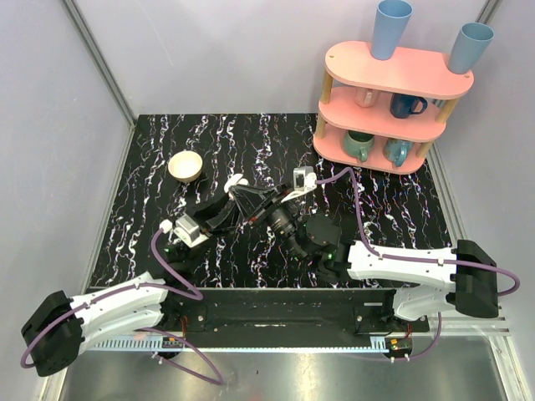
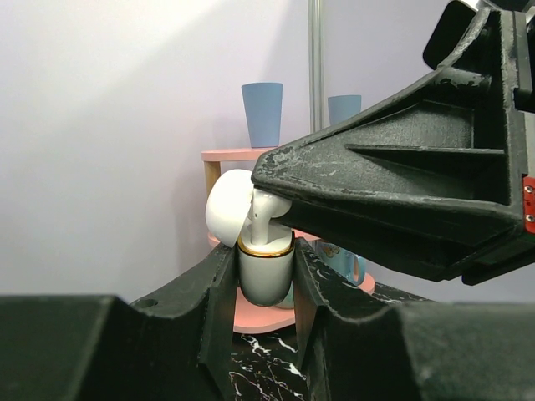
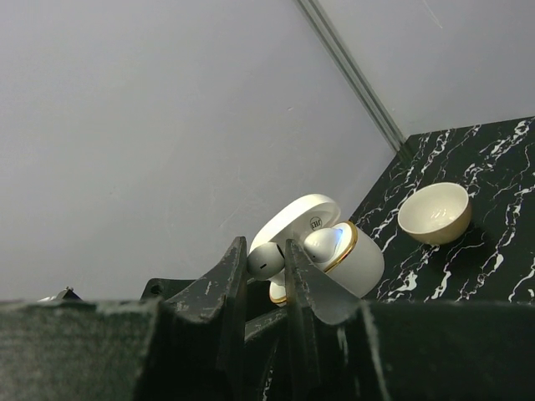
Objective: Insert the wireless bluetooth earbuds into the charging case
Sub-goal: Insert the left earbud into the left side groove of the charging case, then close the charging case with the earbuds.
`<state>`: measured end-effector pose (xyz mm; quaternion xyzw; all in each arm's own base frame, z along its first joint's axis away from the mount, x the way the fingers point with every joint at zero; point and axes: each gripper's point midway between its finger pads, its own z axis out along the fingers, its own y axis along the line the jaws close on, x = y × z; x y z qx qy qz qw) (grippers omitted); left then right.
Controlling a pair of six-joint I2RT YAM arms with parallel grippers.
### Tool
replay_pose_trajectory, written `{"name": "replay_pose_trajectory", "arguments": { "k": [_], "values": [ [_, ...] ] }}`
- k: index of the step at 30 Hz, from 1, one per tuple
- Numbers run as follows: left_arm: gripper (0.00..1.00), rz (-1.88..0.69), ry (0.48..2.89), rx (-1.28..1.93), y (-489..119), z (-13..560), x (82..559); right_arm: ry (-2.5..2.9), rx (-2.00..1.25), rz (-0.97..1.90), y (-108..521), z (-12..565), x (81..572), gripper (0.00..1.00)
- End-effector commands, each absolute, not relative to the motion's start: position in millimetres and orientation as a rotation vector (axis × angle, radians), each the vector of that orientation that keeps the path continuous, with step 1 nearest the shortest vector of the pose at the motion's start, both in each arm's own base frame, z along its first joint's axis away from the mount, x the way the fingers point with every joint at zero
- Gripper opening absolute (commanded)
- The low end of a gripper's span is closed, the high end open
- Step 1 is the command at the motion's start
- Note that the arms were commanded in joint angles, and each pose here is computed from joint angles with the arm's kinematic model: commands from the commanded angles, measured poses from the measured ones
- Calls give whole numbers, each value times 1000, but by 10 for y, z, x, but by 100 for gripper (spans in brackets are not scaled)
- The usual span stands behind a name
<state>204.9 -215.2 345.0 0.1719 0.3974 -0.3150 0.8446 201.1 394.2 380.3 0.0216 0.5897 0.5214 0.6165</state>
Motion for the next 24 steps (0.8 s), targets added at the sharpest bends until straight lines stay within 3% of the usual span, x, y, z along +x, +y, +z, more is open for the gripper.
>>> {"name": "replay_pose_trajectory", "arguments": {
  "k": [1, 8, 24],
  "values": [
    [0, -673, 686, 266, -1919, 3862, 1888, 1350, 22, 1155, 3937, 3914, 2018, 16],
    [0, -676, 690, 272, -1924, 3848, 1879, 1320, 5, 1114, 3883, 4036, 2037, 36],
    [0, -675, 721, 281, -1921, 3744, 1888, 1192, -117, 1084, 3735, 4548, 1909, 50]
  ]
}}
